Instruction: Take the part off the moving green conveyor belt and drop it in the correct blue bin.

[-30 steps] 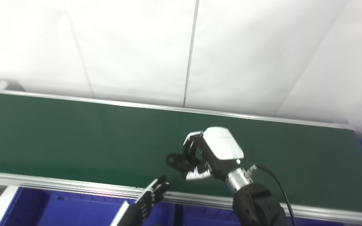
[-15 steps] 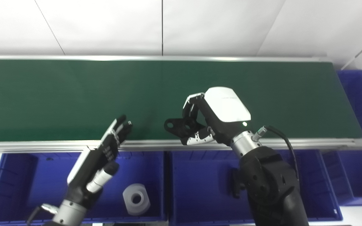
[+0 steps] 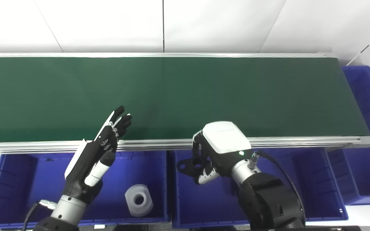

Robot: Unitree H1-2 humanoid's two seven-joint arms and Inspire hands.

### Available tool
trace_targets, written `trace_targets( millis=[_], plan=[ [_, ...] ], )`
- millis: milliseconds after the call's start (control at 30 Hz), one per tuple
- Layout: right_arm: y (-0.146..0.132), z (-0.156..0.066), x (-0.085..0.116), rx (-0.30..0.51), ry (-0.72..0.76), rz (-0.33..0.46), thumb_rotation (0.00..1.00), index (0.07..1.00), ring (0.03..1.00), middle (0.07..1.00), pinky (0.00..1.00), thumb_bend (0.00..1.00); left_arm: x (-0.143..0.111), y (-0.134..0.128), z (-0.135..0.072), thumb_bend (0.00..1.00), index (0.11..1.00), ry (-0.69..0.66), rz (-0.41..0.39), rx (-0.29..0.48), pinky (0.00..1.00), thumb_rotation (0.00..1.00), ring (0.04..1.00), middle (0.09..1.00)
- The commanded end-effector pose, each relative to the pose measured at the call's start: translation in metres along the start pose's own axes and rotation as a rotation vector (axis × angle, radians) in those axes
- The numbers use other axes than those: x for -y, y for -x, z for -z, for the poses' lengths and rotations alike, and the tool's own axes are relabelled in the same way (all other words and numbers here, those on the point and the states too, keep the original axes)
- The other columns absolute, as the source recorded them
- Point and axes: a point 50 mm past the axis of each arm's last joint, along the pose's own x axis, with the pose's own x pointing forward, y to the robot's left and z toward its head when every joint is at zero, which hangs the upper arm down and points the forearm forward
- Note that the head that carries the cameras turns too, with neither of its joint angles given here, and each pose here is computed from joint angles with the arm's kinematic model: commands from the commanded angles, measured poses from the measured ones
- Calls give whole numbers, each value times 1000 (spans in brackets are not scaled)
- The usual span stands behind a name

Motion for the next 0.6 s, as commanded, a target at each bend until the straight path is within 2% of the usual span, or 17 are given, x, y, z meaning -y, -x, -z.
trace_targets(
  millis=[0,167,233,267,400,467,533,567],
  plan=[
    [1,-3,-2,10,53,-17,0,486,223,470,151,530,1,0,-10,788,1000,-11,9,52,998,911,970,960],
    [-6,4,-16,-40,89,-84,0,485,255,472,175,531,3,0,-10,786,1000,-12,5,46,1000,905,971,957],
    [-8,6,-18,-65,93,-101,0,516,285,422,199,524,4,0,-10,790,1000,-11,4,46,992,904,968,955],
    [-10,6,-18,-82,102,-111,0,502,288,447,200,527,4,0,-10,792,1000,-9,6,47,992,904,964,953],
    [-14,6,-20,-133,140,-147,0,486,255,471,168,531,4,-1,-9,796,1000,0,11,45,1000,900,966,954],
    [-18,5,-24,-154,183,-192,0,487,239,471,153,531,4,-2,-8,793,1000,-1,13,46,1000,898,968,957],
    [-19,4,-25,-159,189,-224,3,524,338,435,238,525,4,-3,-8,791,1000,-6,12,44,1000,903,966,955],
    [-19,4,-26,-157,183,-233,144,563,431,520,342,717,5,-4,-8,793,999,-9,11,44,1000,905,964,954]
  ],
)
